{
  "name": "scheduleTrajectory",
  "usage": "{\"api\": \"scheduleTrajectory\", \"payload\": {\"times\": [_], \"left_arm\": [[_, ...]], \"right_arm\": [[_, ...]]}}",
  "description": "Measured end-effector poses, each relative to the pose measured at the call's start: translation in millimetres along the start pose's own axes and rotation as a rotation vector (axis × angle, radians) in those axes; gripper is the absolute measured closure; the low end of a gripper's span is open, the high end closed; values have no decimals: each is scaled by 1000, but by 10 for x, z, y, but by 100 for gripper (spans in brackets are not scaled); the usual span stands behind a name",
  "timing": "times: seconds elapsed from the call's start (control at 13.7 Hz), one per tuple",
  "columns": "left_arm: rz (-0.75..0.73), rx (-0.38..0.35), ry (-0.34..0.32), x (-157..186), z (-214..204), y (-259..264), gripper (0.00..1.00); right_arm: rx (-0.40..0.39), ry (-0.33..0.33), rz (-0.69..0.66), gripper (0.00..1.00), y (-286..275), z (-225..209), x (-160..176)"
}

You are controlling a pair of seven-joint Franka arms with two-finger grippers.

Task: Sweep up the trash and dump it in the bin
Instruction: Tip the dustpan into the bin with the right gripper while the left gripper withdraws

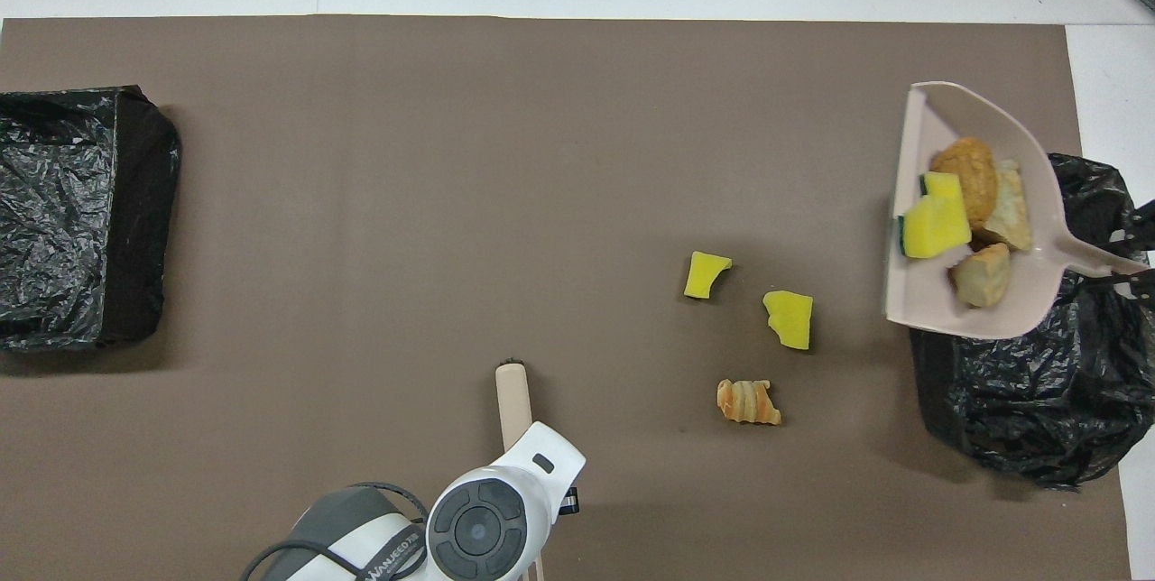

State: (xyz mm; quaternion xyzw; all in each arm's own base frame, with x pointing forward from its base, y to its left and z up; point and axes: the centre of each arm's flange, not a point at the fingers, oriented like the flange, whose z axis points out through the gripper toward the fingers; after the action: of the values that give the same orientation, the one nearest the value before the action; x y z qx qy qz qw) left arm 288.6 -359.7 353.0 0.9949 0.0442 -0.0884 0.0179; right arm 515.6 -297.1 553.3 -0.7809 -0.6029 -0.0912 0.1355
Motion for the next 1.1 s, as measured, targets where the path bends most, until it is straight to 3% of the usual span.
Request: {"api": "scheduleTrajectory", "payload": {"times": [0.07,0.22,0.44,0.66,0.95,1.1], "left_arm": [[-24,-3,-14,142,-138,-51,18],[-42,-25,-35,542,-534,-241,0],[-30,-52,-21,1063,-883,-683,0],[48,-19,13,1517,-964,-1333,0],[138,-19,65,1947,-1222,-2098,0],[131,-30,86,2040,-1454,-2218,0]], "right_arm": [[-12,-38,0,68,-3,-109,-166],[-30,-148,-14,68,26,-267,-390],[-33,-321,-73,68,125,-298,-516],[-77,-534,-193,68,348,-160,-533],[-49,-806,-268,68,624,315,139],[-67,-883,-264,68,605,537,501]]}}
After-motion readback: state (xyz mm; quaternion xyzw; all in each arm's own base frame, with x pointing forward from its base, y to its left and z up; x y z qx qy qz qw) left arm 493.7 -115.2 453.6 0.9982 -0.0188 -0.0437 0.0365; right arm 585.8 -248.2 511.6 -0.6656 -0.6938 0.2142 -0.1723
